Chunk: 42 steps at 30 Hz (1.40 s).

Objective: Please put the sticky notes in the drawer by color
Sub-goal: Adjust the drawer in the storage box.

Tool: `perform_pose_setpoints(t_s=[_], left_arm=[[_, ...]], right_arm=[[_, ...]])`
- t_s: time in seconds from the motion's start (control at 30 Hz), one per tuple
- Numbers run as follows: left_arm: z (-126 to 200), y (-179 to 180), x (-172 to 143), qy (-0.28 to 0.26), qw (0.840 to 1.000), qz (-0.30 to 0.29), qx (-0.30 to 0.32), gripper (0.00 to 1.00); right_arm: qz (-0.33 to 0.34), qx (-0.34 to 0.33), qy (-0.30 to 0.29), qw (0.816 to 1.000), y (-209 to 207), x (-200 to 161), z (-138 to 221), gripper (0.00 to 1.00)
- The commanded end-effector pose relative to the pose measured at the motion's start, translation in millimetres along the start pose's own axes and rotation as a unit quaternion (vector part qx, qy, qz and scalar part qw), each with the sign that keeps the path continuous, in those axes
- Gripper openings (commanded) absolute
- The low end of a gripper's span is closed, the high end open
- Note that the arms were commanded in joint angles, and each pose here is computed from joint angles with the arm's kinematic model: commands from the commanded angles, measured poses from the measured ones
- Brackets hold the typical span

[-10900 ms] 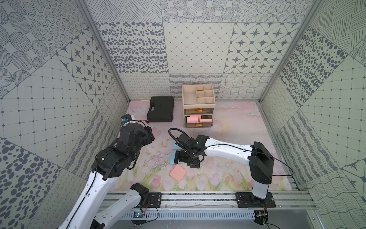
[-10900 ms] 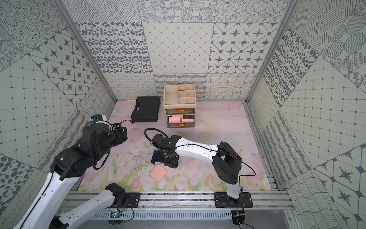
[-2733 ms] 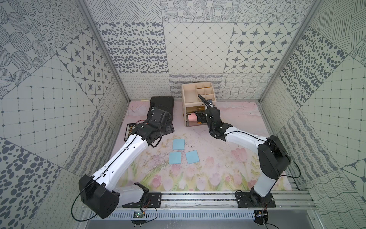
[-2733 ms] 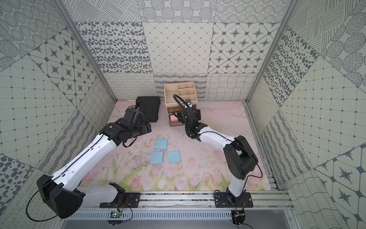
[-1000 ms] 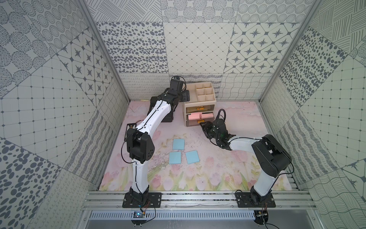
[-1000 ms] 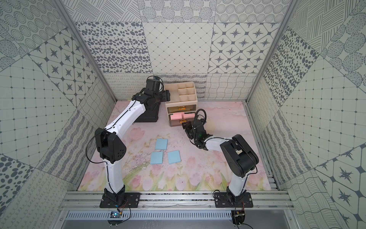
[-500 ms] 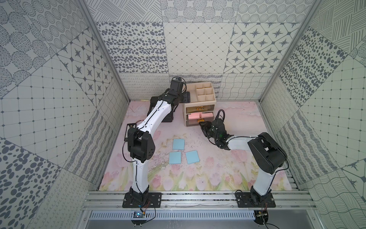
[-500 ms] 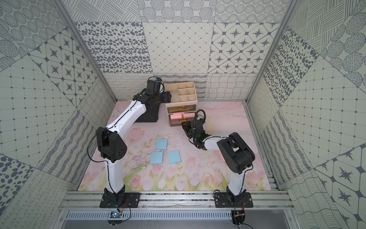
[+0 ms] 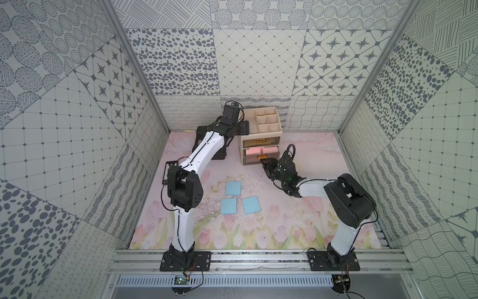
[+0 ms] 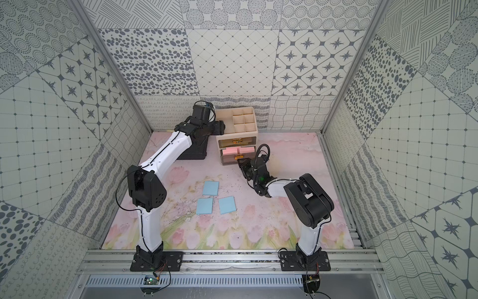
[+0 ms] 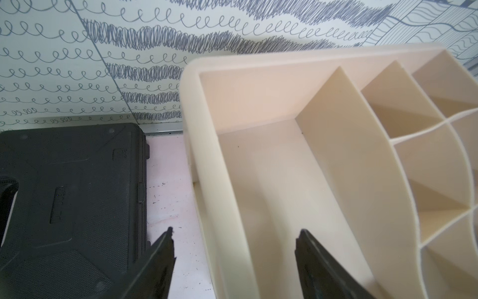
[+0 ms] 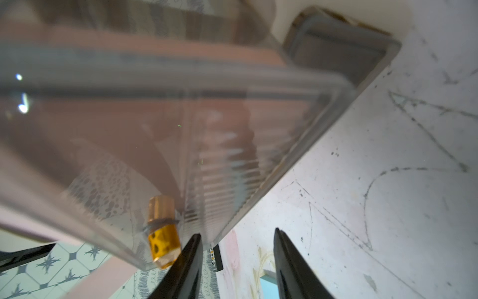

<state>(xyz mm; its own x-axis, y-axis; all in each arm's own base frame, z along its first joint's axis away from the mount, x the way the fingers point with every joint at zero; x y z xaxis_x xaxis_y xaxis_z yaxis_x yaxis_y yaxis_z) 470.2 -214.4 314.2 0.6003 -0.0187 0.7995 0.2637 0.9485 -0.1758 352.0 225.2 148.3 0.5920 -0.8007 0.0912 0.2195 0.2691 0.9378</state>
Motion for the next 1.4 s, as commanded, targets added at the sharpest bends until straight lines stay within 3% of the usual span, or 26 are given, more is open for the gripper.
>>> perform_pose_setpoints(t_s=[0.0, 0.33, 0.87, 1.37], left_arm=[[0.8, -0.8, 5.7, -0.015, 1.000, -0.013, -0.011, 0.77], [-1.4, 0.8, 3.2, -0.013, 1.000, -0.010, -0.009, 0.77], [-3.2, 1.0, 0.8, -0.013, 1.000, -0.014, -0.011, 0.77], [-4.2, 0.2, -2.2, -0.007, 1.000, -0.008, -0.015, 0.77]], right_arm=[[0.011, 0.073, -0.011, 0.997, 27.4, -0.7, 14.0, 0.54], [0.034, 0.109, -0.020, 0.993, 46.8, -1.4, 20.2, 0.46], [0.022, 0.110, -0.036, 0.993, 26.9, 7.8, -10.0, 0.42], [0.022, 0.094, -0.054, 0.994, 13.9, 8.3, -8.0, 0.32]])
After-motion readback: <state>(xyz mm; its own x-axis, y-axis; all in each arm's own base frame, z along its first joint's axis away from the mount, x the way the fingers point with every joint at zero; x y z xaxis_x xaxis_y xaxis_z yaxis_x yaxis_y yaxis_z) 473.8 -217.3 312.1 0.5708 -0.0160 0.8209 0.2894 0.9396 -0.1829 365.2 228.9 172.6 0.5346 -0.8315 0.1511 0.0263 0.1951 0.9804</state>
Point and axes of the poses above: each gripper's point midway between its finger pads, its own z axis back along the fingers, its own y axis along the line the jaws close on, x = y × z, the point moved 9 cm from there along z, back along the fingers, and after that the axes turned 2 degrees about -z, right-handed, at the moved point
